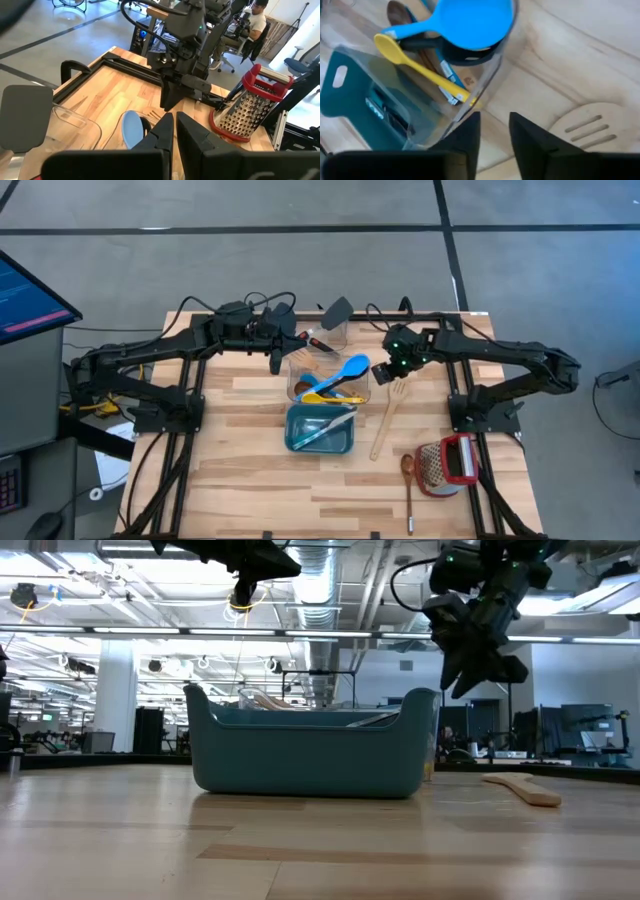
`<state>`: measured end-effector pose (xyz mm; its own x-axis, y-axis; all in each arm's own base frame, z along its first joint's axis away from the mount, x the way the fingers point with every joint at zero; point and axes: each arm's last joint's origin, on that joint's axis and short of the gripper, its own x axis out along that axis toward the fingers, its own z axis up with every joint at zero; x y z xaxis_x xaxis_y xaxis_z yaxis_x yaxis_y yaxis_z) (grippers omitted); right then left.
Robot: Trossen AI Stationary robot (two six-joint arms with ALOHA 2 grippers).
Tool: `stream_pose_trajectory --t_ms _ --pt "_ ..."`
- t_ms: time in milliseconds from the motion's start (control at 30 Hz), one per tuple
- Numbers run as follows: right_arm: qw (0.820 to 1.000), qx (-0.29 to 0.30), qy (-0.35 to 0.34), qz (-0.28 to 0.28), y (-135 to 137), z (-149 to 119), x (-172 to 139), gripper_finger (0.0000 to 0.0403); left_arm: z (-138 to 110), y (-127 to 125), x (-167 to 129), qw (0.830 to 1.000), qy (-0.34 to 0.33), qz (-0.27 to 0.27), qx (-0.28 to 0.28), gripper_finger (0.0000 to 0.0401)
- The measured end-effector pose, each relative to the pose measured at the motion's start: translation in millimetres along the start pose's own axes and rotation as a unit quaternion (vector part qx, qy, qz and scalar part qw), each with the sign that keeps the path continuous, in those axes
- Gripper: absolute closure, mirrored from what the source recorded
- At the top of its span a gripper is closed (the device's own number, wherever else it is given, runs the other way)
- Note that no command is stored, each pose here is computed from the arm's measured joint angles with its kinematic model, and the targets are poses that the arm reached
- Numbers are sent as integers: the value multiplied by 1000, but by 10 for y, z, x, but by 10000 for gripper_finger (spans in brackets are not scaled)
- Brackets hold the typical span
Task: Pick & Place Kitchen Items
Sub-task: Move the bottom transparent bin to the top right of the table
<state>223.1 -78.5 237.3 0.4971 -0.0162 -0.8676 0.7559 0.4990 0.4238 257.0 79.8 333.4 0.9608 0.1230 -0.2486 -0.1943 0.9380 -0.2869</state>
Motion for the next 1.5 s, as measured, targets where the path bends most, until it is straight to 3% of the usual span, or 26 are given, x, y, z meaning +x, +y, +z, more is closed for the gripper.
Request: stream_pose_trajectory --t_ms 267,567,733,1033,1500 --pt "999 8 -26 26 92 16 6 226 -3 1 0 1000 1 0 0 394" --pt "1000 -1 16 -5 121 54 443 223 -6 2 0 1000 3 1 0 394" --pt "999 -8 32 -13 133 63 668 254 -35 9 -1 1000 18 5 -3 394" --pt "999 -14 13 -41 27 130 624 392 -63 22 2 1000 26 8 -5 394" --pt "994 12 -22 -104 -319 356 487 399 -63 22 2 1000 26 8 -5 394"
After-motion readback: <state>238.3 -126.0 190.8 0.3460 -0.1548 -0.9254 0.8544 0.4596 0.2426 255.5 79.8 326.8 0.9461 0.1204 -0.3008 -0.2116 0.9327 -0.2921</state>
